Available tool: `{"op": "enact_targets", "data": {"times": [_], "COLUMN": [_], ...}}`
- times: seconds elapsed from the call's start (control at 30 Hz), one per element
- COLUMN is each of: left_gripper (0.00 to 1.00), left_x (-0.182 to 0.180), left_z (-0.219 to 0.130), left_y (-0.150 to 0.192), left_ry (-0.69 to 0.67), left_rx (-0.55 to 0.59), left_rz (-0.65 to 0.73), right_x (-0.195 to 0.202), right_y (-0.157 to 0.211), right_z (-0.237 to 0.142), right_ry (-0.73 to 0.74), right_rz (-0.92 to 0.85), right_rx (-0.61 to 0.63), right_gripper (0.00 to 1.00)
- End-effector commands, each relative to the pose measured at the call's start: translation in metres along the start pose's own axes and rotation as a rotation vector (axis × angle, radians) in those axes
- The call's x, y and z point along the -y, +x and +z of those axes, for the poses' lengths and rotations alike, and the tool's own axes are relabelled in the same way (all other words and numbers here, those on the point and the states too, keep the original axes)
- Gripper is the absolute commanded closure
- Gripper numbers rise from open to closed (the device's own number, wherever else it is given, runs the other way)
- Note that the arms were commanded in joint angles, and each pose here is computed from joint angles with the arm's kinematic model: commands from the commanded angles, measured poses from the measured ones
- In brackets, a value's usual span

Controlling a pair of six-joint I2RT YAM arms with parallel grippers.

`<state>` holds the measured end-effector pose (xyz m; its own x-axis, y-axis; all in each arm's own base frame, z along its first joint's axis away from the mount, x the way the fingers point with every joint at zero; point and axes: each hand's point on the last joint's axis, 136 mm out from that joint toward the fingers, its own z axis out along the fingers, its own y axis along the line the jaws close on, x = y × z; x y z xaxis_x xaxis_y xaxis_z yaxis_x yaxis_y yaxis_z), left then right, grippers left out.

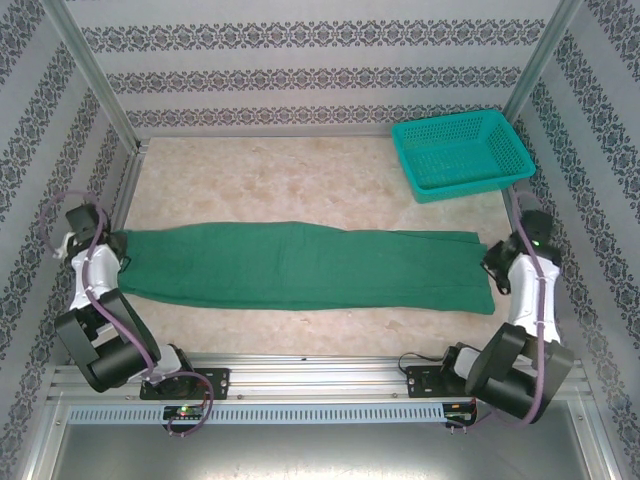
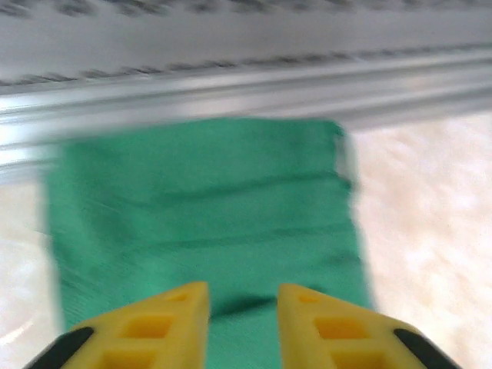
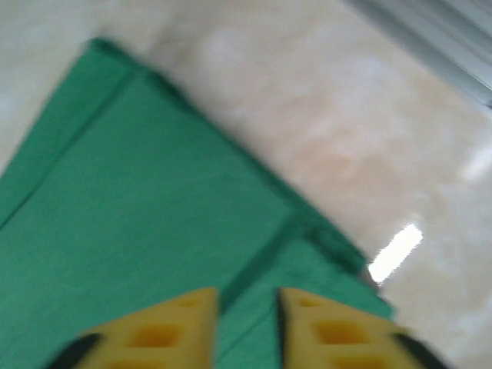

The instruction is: Roll up the long pants

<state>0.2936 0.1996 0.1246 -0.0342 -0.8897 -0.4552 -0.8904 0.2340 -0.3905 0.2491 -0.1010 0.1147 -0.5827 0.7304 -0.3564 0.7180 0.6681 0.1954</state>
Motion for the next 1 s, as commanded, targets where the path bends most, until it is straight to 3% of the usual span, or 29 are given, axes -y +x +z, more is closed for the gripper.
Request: {"op": "enact_targets", "data": {"times": [0.0,0.1,0.2,0.37,0.8,0.97], "left_gripper": [1.0,1.0,1.0,1.0,1.0,1.0], "left_x": [0.049,0.045,0.016,0.0,0.009,0.011], "left_z": [-0.016,-0.009,0.011,0.031,0.053,0.056], "left_y": [0.031,0.074,0.1,0.134,0.15,0.15], "left_ry": [0.096,0.037,-0.017,-0.014,-0.006,-0.007], "left_rx": [-0.054,-0.102,-0.162,-0.278,-0.367,-0.366], "left_rz": [0.248,0.395,0.379,0.369,0.394,0.4], "right_x": [-0.043,-0.07,-0.081,-0.081,-0.093,-0.102], "right_y": [0.004,0.038,0.068,0.091,0.071,0.042], "right_z": [-0.003,0.016,0.035,0.06,0.117,0.121], "right_ry": [-0.053,-0.075,-0.083,-0.06,0.066,0.116], "right_rz": [-0.134,-0.219,-0.245,-0.253,-0.211,-0.222], "right_rx": [0.015,-0.105,-0.23,-0.36,-0.532,-0.501], "right_gripper": [1.0,1.0,1.0,1.0,1.0,1.0]}}
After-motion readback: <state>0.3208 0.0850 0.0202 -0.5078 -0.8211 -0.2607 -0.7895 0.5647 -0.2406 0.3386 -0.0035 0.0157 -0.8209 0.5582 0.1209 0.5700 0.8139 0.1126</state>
